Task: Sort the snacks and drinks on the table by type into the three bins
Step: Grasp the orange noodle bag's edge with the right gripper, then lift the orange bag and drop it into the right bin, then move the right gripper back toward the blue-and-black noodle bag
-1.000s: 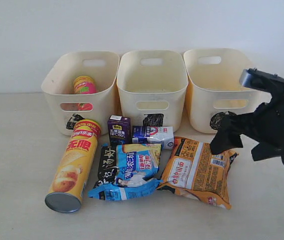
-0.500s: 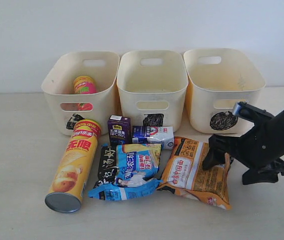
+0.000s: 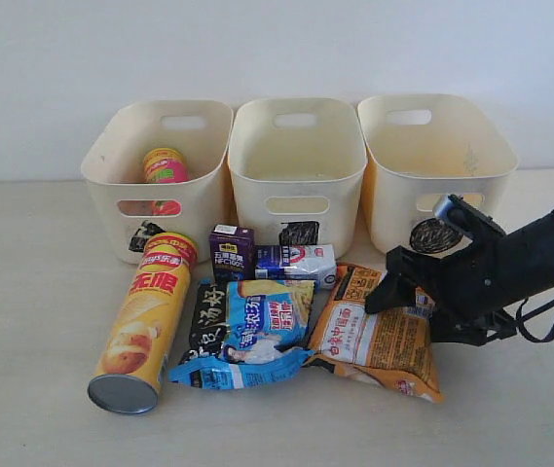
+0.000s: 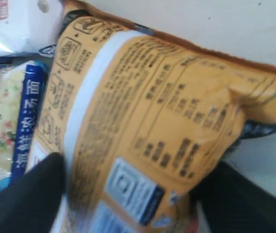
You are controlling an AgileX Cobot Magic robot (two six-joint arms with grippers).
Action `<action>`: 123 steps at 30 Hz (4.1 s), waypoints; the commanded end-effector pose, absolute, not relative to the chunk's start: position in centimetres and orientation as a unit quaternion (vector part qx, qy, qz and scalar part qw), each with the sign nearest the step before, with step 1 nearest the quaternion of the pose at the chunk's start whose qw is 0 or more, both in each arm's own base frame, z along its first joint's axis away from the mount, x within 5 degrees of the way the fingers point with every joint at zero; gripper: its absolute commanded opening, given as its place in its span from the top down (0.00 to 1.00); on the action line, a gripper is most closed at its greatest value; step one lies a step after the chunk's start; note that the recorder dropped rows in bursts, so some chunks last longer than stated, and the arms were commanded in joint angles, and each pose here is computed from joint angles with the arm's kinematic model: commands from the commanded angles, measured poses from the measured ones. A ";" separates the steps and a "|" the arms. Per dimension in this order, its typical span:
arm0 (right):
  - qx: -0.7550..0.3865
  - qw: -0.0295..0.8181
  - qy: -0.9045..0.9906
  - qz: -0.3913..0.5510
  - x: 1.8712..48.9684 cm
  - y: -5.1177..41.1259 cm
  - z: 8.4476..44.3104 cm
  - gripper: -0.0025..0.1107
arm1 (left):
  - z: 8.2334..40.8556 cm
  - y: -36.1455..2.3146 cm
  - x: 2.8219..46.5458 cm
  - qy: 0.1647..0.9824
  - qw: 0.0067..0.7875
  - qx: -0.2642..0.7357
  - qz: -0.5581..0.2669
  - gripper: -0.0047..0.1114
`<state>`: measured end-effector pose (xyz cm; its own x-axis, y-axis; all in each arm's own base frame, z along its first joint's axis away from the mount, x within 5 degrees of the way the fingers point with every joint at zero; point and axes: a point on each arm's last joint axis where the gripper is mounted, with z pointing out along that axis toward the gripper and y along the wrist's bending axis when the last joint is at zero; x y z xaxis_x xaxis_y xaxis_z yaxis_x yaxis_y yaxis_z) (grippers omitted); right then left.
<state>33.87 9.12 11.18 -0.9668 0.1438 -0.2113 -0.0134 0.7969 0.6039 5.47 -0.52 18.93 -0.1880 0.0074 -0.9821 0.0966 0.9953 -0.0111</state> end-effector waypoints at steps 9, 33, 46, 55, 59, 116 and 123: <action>-0.045 0.118 0.941 0.313 33.1 7.8 11.1 0.98 | 18.9 -0.5 5.5 0.768 0.638 0.031 -0.037 0.93; -0.139 0.317 0.859 0.376 32.3 5.3 30.4 0.98 | 18.9 -0.5 5.5 0.768 0.638 0.031 -0.037 0.93; -0.026 0.491 0.836 0.243 39.0 2.4 33.2 0.98 | 18.9 -0.5 5.5 0.768 0.638 0.031 -0.037 0.93; 0.001 0.499 0.840 0.212 45.1 1.5 29.7 0.98 | 18.9 -0.5 5.5 0.768 0.638 0.031 -0.037 0.93; 0.008 0.501 0.841 0.206 47.5 1.2 28.1 0.98 | 18.9 -0.5 5.5 0.768 0.638 0.031 -0.037 0.93; -0.222 0.246 0.885 0.327 30.5 11.9 23.4 0.91 | 18.9 -0.5 5.5 0.768 0.638 0.031 -0.037 0.93; -0.163 0.230 0.909 0.306 31.2 14.9 20.7 0.34 | 18.9 -0.5 5.5 0.768 0.638 0.031 -0.037 0.93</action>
<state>30.68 14.36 21.87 -0.8189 -0.2058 -0.5357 -0.4978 0.7192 0.4847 5.47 -0.52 18.93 -0.1880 0.0074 -0.9821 0.0966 0.9953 -0.0111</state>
